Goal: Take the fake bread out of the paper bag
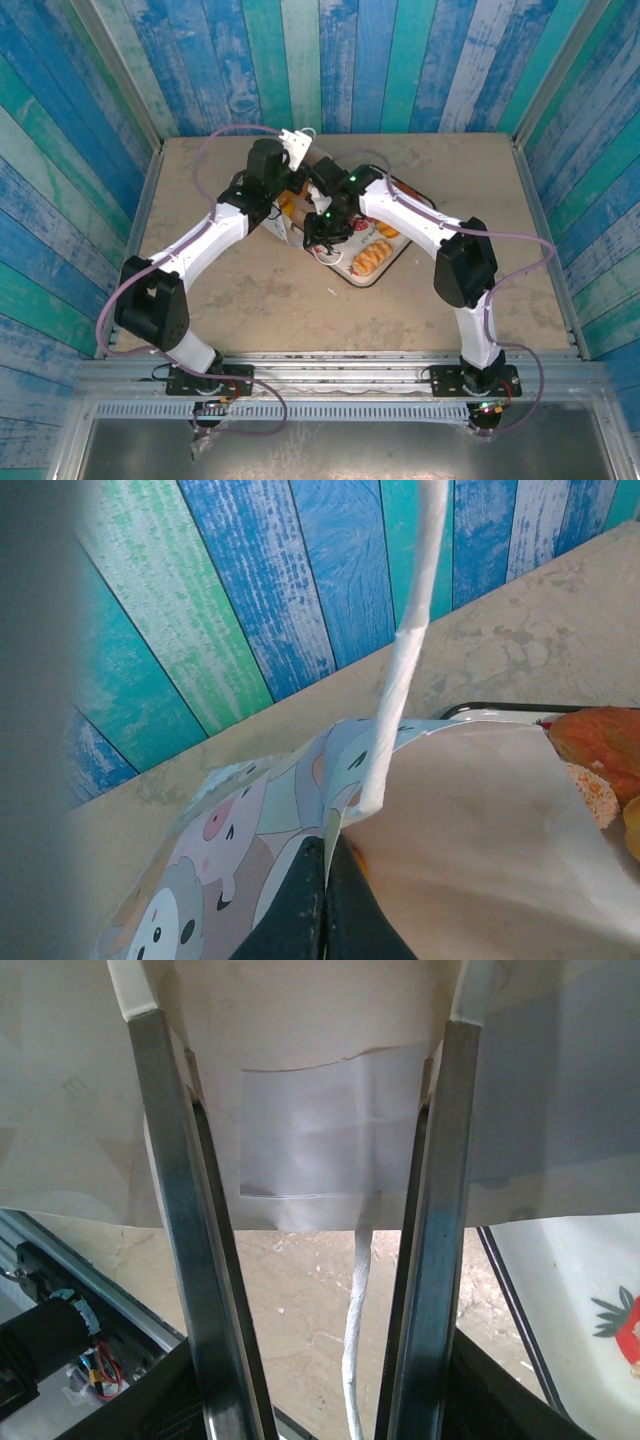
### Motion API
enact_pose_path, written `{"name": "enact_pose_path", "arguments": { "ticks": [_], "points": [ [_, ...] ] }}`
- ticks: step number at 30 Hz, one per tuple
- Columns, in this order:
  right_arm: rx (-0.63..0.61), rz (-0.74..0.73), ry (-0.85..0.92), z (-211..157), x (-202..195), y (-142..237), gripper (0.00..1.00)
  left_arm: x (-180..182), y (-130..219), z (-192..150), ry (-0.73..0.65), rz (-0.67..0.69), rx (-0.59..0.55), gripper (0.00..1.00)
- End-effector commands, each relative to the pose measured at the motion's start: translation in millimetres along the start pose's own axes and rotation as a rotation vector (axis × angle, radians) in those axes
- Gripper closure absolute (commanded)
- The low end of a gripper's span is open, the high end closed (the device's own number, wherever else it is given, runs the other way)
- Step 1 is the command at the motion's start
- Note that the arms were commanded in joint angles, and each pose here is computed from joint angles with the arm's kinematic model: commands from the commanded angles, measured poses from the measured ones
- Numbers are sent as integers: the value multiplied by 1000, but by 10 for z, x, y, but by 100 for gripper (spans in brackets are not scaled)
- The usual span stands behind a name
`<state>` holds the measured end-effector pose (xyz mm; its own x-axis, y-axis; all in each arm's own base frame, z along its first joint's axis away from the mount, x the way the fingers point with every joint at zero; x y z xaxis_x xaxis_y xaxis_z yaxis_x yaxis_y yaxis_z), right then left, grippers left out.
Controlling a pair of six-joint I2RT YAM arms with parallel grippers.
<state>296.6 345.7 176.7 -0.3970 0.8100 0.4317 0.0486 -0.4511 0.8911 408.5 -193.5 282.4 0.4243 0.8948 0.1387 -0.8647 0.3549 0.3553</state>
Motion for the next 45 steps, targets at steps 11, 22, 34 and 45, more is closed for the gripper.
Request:
{"name": "enact_pose_path", "arguments": {
  "ticks": [11,22,34,45],
  "points": [
    [-42,-1,19,130,75,86,73,-1,154,164,6,-19,-62,100],
    [-105,-36,31,109,65,418,93,54,142,78,19,33,-43,100],
    [-156,-57,69,-15,120,811,99,160,122,70,73,121,-47,100],
    [-154,-99,142,-290,125,1161,99,253,27,91,125,200,-21,100]
  ]
}}
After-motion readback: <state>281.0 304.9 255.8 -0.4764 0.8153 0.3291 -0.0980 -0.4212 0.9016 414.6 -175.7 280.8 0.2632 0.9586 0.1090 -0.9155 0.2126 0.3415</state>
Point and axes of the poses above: each hand's point on the last joint's axis, 136 mm out from that joint toward the fingers, its own y axis back along the fingers, its own x axis along the line the jaws close on, z = x × y, the point moved 5 cm from there along y, back along the fingers, and after that the axes turned 4 degrees about y, right-handed, at the moved point
